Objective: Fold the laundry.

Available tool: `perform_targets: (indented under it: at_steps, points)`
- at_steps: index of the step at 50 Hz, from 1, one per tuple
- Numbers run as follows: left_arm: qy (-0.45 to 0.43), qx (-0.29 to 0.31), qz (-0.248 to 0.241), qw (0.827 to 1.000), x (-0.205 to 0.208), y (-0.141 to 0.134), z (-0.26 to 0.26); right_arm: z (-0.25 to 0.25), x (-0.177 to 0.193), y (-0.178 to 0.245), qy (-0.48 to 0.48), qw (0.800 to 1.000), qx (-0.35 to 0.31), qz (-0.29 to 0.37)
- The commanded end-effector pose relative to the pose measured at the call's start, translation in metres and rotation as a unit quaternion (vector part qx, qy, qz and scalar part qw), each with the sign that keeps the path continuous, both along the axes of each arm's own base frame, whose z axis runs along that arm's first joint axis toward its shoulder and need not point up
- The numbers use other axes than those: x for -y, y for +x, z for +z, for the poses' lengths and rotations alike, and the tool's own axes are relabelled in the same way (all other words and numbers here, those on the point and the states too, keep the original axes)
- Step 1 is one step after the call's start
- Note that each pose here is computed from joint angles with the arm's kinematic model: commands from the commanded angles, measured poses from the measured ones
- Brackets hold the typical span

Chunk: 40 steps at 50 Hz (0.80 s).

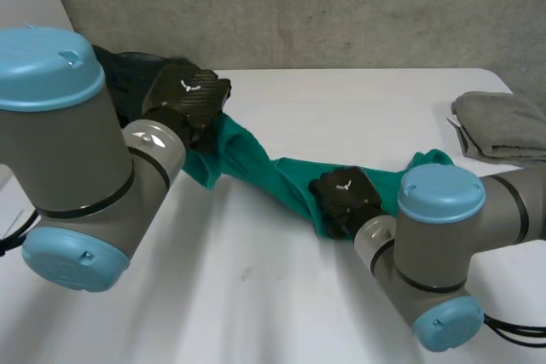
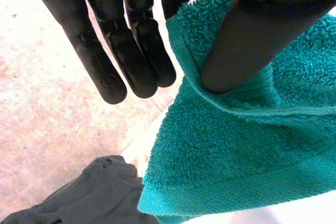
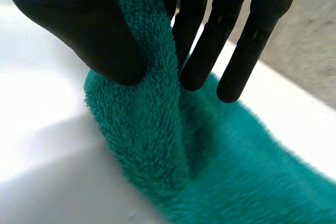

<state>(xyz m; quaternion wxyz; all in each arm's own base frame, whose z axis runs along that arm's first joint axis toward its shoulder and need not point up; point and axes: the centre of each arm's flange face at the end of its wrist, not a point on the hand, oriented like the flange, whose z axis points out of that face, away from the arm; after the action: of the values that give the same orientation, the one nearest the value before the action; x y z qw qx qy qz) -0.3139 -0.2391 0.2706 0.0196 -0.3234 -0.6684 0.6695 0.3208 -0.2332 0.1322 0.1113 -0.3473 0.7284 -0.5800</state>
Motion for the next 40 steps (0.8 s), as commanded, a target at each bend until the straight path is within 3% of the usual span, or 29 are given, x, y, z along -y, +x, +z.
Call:
perform_targets:
  at_steps: [1,6,11,17,20,24,25,29,32,35,40]
  points:
    - [0.023,0.025,0.011,0.999,-0.001,0.013,-0.006,0.11,-0.021,-0.017,-0.093,0.995,0.028,0.017]
    - [0.065,0.085,0.027,0.994,0.006,0.036,-0.026,0.137,-0.013,-0.044,-0.073,0.996,-0.046,0.035]
    - [0.076,0.115,-0.011,0.99,0.005,0.034,-0.043,0.138,0.009,-0.069,-0.019,0.992,-0.121,0.035]
    - [-0.005,0.072,-0.017,0.997,0.04,0.011,-0.031,0.135,0.054,-0.06,-0.043,0.988,-0.147,0.011]
    - [-0.119,0.011,-0.012,0.993,0.063,-0.005,0.013,0.162,0.086,-0.054,-0.109,0.985,-0.13,-0.033]
    - [-0.283,-0.087,0.001,0.955,0.077,-0.016,0.088,0.227,0.11,-0.04,-0.264,0.959,-0.064,-0.077]
    - [-0.334,-0.118,0.004,0.935,0.074,-0.017,0.115,0.247,0.111,-0.033,-0.318,0.944,-0.032,-0.081]
    - [-0.398,-0.157,0.013,0.904,0.061,-0.01,0.156,0.28,0.116,-0.029,-0.41,0.906,0.04,-0.094]
    - [-0.388,-0.152,0.013,0.909,0.056,-0.008,0.155,0.293,0.103,-0.027,-0.429,0.899,0.053,-0.073]
    - [-0.337,-0.121,0.009,0.934,0.053,-0.005,0.131,0.305,0.084,-0.032,-0.427,0.902,0.047,-0.039]
    - [-0.243,-0.062,0.005,0.968,0.047,0.0,0.077,0.278,0.078,-0.031,-0.354,0.935,0.011,0.02]
